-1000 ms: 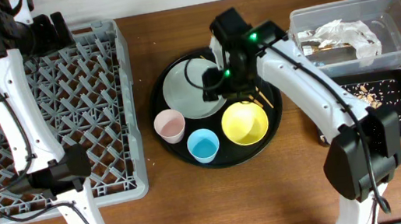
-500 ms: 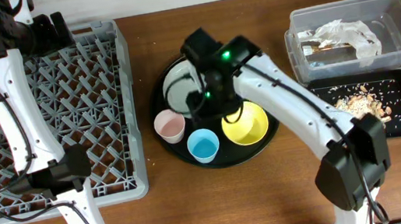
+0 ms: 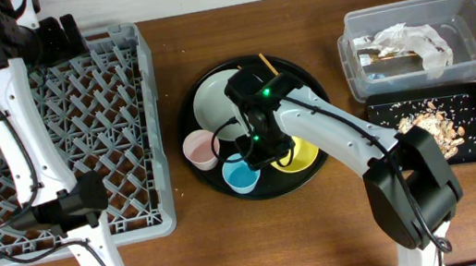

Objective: Sort waste into correct bins and load items into the dishwasher rack
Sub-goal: 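Grasp the blue cup with the right gripper and lift it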

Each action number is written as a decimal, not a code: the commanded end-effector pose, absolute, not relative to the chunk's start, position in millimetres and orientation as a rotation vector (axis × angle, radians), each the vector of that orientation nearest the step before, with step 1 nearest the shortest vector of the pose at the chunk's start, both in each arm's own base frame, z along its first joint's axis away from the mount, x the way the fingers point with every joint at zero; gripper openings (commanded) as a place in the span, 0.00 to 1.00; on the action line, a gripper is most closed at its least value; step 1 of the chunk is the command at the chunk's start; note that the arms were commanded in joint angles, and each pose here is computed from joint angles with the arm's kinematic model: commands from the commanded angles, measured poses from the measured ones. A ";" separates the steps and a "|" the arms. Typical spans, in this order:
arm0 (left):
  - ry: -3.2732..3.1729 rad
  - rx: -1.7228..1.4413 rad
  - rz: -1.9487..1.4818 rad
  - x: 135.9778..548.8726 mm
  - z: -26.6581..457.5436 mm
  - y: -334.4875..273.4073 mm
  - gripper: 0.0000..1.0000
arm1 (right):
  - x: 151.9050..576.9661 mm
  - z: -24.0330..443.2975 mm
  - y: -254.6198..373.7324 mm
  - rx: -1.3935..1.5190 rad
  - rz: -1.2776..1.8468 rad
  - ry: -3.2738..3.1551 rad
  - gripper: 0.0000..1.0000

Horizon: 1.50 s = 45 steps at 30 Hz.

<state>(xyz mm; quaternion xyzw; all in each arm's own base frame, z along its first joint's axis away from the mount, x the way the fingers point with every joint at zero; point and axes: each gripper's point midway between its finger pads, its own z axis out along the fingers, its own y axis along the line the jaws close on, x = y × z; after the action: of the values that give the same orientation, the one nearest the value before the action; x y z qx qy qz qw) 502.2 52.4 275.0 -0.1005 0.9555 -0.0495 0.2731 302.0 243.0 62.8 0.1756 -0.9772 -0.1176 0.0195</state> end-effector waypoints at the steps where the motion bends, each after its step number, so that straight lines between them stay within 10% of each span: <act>1: 2.530 -0.276 -0.124 496.9 292.7 52.6 0.99 | 305.1 59.8 240.2 0.550 -0.354 -3.039 0.15; 20: 2.527 -0.257 -0.197 497.4 293.8 43.7 0.99 | 323.5 226.4 208.3 0.537 -0.804 -3.222 0.04; 28: 2.422 0.051 -0.915 484.3 327.7 -69.5 0.99 | 362.6 304.8 248.2 0.768 -1.798 -2.951 0.04; 45: 1.918 0.496 -1.862 413.1 430.7 -155.1 0.99 | 385.3 349.5 265.2 0.901 -2.089 -2.900 0.04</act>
<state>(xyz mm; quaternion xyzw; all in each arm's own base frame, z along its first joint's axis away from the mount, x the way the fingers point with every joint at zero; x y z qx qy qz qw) 433.8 -152.5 400.8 0.1442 0.7321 -0.6348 0.2006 386.2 260.0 340.0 0.2290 -0.7701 -0.5318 -0.2677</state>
